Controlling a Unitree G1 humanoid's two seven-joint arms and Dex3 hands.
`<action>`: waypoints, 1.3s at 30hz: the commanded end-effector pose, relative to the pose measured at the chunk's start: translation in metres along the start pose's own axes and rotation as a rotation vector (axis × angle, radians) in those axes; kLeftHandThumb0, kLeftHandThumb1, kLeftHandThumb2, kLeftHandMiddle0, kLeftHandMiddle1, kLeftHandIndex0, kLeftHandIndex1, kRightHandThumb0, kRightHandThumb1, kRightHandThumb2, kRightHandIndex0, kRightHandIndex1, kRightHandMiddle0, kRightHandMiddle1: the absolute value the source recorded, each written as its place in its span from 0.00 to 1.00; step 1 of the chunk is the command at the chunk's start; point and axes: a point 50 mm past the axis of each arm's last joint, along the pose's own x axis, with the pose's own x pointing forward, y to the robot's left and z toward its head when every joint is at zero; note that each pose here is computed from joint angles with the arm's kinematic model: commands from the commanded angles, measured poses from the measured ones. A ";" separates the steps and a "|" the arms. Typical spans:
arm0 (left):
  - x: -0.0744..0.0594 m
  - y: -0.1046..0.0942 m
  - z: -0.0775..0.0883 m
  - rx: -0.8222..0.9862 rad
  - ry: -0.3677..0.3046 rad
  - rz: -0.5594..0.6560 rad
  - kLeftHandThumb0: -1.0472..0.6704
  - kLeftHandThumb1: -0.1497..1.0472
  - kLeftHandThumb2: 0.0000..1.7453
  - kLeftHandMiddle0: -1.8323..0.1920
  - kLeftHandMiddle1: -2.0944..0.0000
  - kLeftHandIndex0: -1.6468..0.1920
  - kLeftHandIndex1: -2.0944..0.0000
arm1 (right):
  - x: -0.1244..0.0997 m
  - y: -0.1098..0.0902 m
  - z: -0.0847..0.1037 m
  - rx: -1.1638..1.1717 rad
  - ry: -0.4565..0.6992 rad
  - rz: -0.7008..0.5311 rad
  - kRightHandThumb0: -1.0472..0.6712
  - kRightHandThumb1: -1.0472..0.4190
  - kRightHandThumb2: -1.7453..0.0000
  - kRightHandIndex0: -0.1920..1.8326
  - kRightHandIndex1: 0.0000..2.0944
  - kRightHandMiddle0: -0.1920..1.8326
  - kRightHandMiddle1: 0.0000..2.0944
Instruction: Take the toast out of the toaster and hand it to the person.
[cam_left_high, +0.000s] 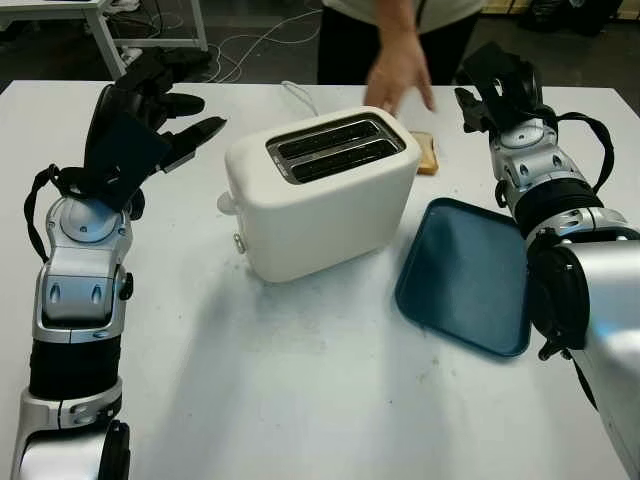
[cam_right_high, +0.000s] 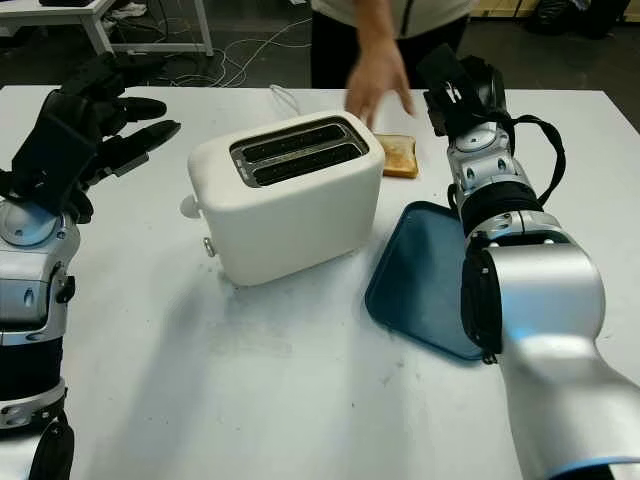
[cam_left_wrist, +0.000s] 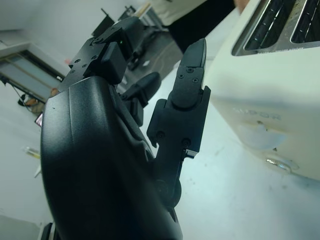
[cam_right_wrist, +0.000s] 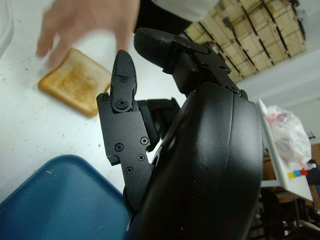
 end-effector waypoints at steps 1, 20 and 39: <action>-0.001 0.001 -0.002 -0.001 0.000 0.009 0.42 0.89 0.01 0.80 0.55 0.73 0.74 | -0.001 0.003 -0.003 0.025 0.012 0.022 0.46 0.09 0.79 0.39 0.83 0.26 0.57; -0.018 0.003 -0.011 -0.060 0.007 0.048 0.42 0.89 0.03 0.81 0.57 0.74 0.74 | -0.004 0.012 0.005 0.269 -0.143 0.168 0.47 0.09 0.74 0.43 0.83 0.33 0.83; -0.103 -0.025 -0.032 -0.502 0.046 0.237 0.37 0.89 0.23 0.88 0.64 0.79 0.83 | -0.148 0.032 -0.087 0.632 -0.356 0.368 0.30 0.09 0.72 0.31 0.10 0.33 0.04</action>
